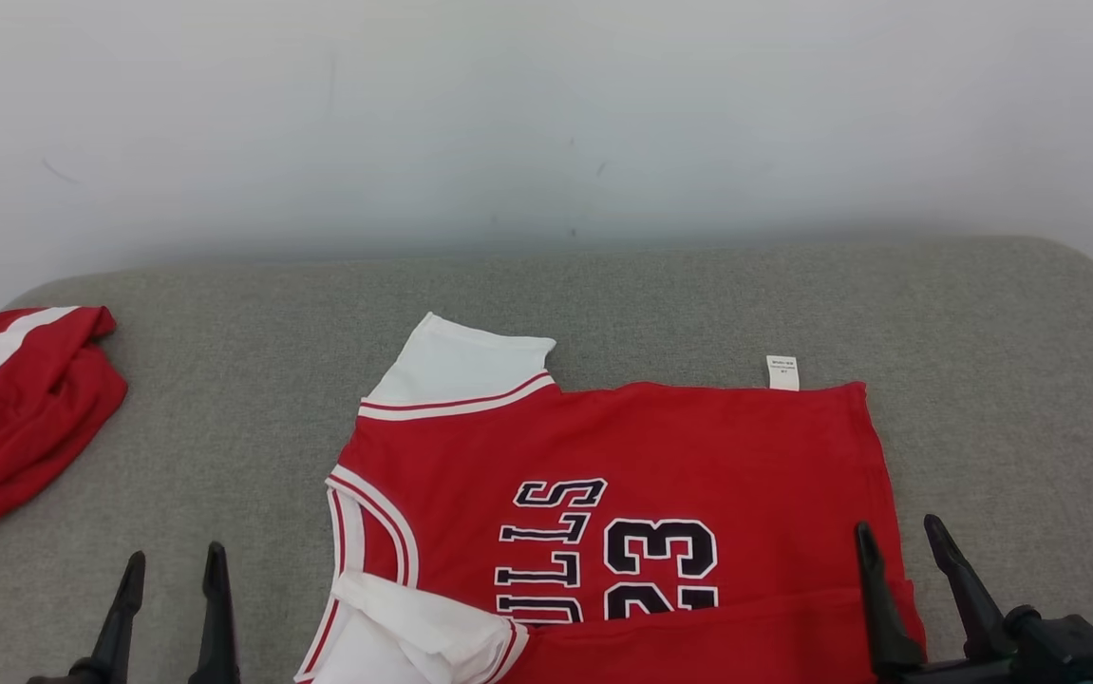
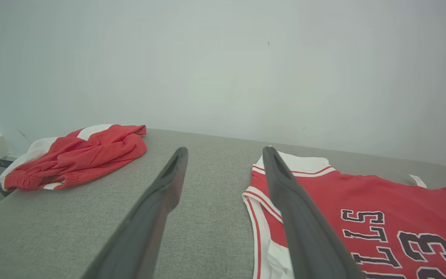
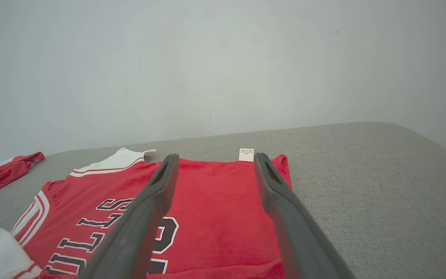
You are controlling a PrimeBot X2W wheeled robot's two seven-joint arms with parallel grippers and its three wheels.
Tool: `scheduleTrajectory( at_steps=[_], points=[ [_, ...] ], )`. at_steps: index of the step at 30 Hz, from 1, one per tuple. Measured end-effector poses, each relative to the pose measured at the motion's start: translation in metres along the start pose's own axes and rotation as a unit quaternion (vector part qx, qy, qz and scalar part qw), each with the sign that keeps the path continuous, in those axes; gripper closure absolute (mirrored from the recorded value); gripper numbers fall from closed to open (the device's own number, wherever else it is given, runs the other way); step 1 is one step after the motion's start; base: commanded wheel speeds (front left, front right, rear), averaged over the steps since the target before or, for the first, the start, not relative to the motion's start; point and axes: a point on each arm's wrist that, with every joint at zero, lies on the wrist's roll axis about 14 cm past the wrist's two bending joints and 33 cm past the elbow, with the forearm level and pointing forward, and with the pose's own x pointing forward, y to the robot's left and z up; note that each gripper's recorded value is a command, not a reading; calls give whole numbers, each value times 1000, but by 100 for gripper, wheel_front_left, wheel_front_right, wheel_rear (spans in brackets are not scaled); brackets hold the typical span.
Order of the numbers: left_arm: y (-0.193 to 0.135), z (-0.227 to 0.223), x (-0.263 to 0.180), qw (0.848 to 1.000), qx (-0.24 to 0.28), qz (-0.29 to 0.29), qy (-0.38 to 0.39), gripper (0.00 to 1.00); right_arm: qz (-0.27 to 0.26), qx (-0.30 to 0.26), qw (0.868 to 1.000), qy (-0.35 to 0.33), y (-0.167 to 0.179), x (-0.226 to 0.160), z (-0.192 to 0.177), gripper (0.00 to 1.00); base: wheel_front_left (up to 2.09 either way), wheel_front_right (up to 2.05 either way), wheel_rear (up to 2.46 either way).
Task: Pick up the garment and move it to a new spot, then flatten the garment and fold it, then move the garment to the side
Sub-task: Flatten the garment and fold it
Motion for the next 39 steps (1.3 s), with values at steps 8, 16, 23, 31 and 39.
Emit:
scheduleTrajectory(
  at_steps=[8, 16, 23, 31, 39],
  points=[
    [3, -23, -17, 999, 32, -5, 38, 0, -13, -11, 1000, 9, -4, -5, -7, 0, 0, 0, 0],
    [4, -35, -23, 998, 22, 2, 54, 0, -22, -10, 999, 35, -9, -10, -23, 0, 0, 0, 0],
    [6, -30, 7, 998, 27, -25, 54, 0, -22, -10, 998, 51, -23, 8, -26, 0, 0, 0, 0],
    [-32, -11, 90, 986, 53, -128, 89, 0, -27, -43, 994, 98, -55, 68, -17, 0, 0, 0, 0],
    [-50, -4, 161, 973, 65, -182, 125, 0, -36, -55, 982, 177, -74, 122, -31, 0, 0, 0, 0]
  ],
)
